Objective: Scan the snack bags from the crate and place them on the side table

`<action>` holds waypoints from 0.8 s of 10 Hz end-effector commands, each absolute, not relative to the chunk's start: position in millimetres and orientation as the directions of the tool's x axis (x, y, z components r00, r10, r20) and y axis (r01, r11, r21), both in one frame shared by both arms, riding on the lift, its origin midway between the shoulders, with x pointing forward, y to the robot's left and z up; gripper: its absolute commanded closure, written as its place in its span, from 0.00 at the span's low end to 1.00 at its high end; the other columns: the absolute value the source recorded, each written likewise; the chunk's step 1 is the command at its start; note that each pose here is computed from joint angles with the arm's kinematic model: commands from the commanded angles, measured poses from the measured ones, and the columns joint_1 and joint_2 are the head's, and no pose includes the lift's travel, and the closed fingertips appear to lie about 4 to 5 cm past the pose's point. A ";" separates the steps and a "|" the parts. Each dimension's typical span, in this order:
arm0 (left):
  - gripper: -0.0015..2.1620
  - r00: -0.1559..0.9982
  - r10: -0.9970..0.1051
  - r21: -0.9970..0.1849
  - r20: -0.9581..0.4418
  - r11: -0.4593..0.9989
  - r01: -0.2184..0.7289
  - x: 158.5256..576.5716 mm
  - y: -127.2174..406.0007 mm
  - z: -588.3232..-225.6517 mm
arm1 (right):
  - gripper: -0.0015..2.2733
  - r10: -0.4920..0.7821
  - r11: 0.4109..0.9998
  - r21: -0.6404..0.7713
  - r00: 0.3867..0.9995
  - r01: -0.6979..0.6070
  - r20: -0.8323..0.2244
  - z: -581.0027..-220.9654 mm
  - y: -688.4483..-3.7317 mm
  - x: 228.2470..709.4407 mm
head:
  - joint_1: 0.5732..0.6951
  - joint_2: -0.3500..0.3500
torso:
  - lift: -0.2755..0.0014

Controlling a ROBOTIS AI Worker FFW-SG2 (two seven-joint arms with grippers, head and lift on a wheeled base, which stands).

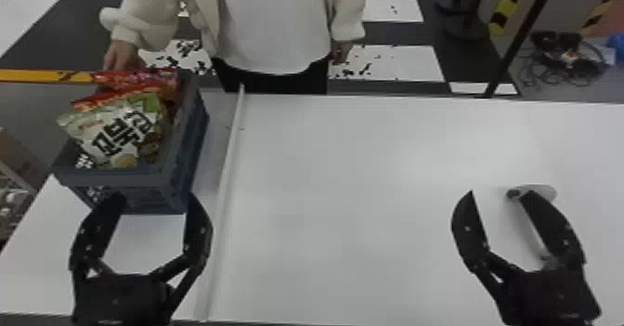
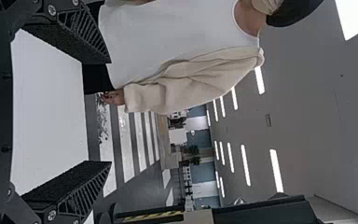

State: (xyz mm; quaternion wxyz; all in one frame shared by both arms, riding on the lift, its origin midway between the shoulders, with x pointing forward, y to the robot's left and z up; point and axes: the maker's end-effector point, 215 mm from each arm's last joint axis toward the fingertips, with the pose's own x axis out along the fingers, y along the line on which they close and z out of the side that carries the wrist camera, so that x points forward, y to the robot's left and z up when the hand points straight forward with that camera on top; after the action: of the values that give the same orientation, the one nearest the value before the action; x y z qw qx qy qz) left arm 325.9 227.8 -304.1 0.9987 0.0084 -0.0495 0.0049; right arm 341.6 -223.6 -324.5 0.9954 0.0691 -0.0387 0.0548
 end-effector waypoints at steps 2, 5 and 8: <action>0.04 0.995 0.002 0.019 0.096 1.000 -0.003 325.0 226.2 -305.4 | 0.05 0.104 0.984 0.133 0.991 -0.115 0.086 -323.9 -223.7 341.5 | 1.00 0.51 | 0.66; 0.04 0.996 -0.004 0.021 0.087 1.000 0.002 324.9 225.7 -309.9 | 0.05 0.105 0.984 0.134 0.991 -0.116 0.086 -324.0 -223.0 341.5 | 1.00 0.51 | 0.66; 0.04 0.996 -0.004 0.022 0.084 1.000 0.002 325.0 226.0 -311.8 | 0.05 0.103 0.984 0.135 0.991 -0.114 0.085 -324.8 -223.1 341.3 | 1.00 0.51 | 0.66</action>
State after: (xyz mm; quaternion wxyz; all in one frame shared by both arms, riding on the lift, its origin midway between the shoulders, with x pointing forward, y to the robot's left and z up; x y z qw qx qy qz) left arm 324.9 225.6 -311.8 0.9991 0.0107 -0.0419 -0.0019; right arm 341.4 -223.1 -324.5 0.9953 0.0699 -0.0389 0.0548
